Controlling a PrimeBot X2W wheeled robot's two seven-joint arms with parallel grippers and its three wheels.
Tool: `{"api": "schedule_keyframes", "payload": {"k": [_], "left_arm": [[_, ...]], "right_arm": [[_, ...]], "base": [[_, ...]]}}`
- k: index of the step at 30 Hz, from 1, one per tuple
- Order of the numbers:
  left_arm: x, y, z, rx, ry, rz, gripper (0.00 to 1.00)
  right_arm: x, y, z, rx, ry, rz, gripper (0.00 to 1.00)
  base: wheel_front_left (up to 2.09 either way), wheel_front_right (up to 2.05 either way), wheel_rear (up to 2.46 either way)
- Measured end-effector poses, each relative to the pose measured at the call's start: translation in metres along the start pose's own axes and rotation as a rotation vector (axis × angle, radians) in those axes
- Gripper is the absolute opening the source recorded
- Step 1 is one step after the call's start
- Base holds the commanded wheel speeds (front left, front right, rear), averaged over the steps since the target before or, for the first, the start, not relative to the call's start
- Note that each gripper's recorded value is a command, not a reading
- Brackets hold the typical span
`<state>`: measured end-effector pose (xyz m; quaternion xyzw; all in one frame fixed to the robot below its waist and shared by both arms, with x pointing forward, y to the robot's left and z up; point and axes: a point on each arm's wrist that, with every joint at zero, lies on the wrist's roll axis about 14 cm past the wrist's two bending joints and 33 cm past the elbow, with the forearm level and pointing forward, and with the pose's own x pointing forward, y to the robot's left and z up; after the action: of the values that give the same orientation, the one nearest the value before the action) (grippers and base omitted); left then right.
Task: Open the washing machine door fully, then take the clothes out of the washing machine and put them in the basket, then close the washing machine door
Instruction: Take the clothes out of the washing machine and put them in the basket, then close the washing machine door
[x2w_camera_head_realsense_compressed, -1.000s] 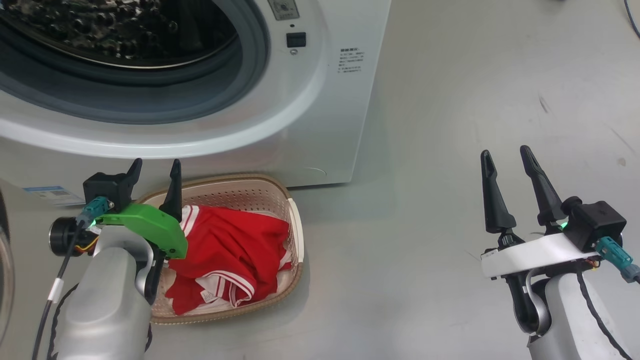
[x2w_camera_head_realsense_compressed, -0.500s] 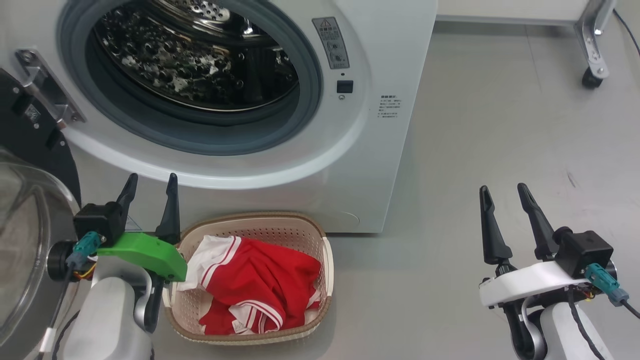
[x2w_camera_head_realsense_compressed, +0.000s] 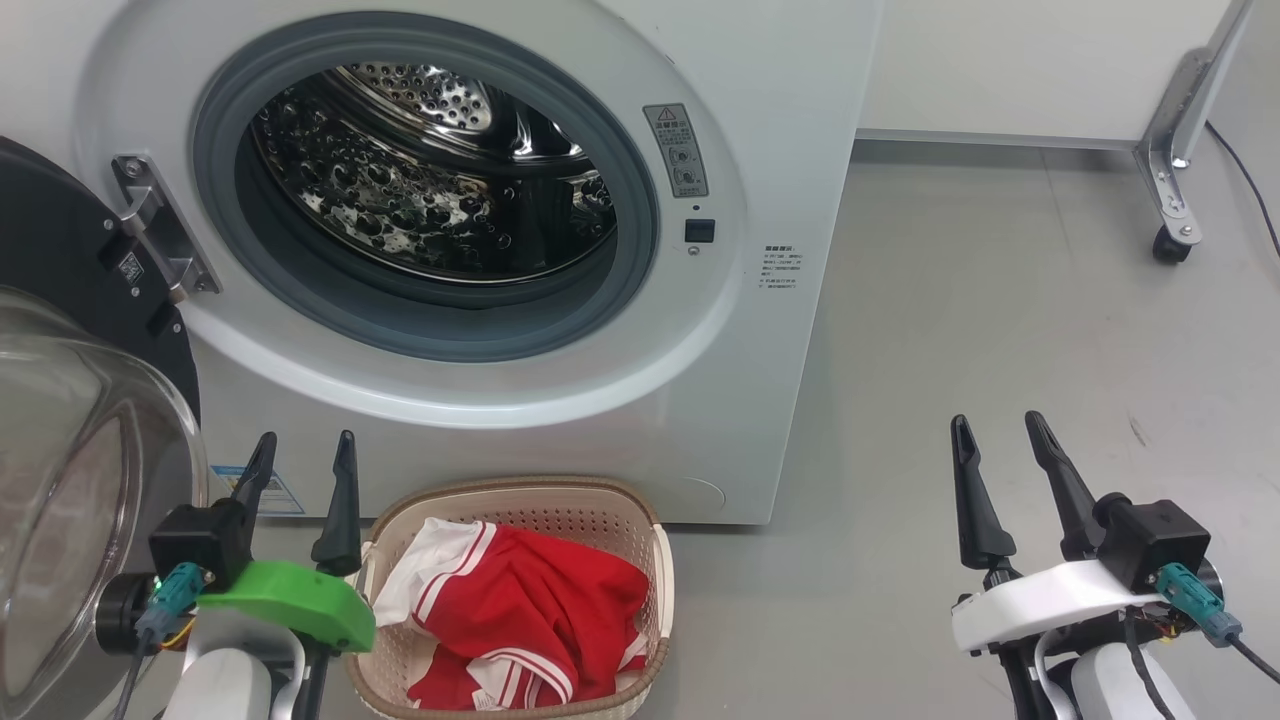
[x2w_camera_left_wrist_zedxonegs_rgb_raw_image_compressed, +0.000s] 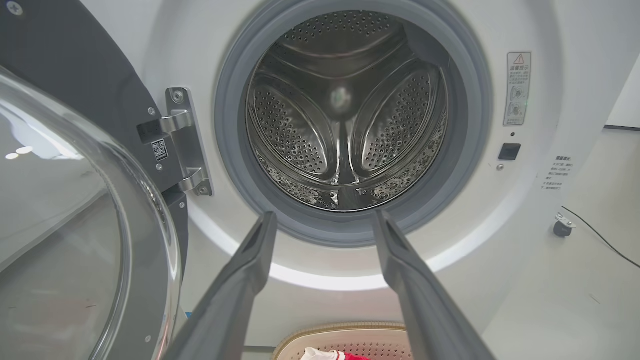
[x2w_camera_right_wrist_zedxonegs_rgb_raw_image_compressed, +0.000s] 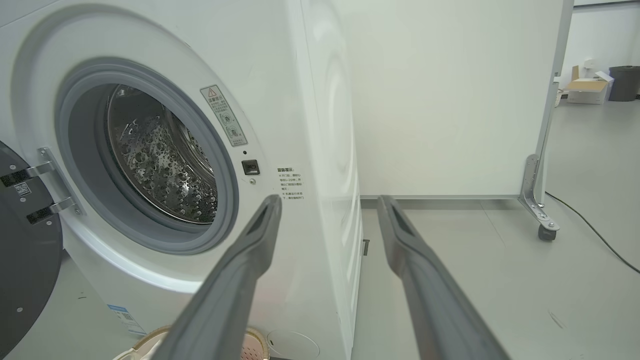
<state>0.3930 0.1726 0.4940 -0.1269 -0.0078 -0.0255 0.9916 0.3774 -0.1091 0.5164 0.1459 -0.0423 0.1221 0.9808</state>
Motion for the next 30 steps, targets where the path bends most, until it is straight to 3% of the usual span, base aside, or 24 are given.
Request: {"api": "schedule_keyframes", "payload": {"k": [30], "left_arm": [[-0.014,-0.010,0.004,-0.006,-0.027,-0.028,1.00]], "right_arm": [[-0.009,-0.005,0.007,-0.002,-0.019,-0.021,1.00]], "base": [[0.00,0.00,0.00]]}}
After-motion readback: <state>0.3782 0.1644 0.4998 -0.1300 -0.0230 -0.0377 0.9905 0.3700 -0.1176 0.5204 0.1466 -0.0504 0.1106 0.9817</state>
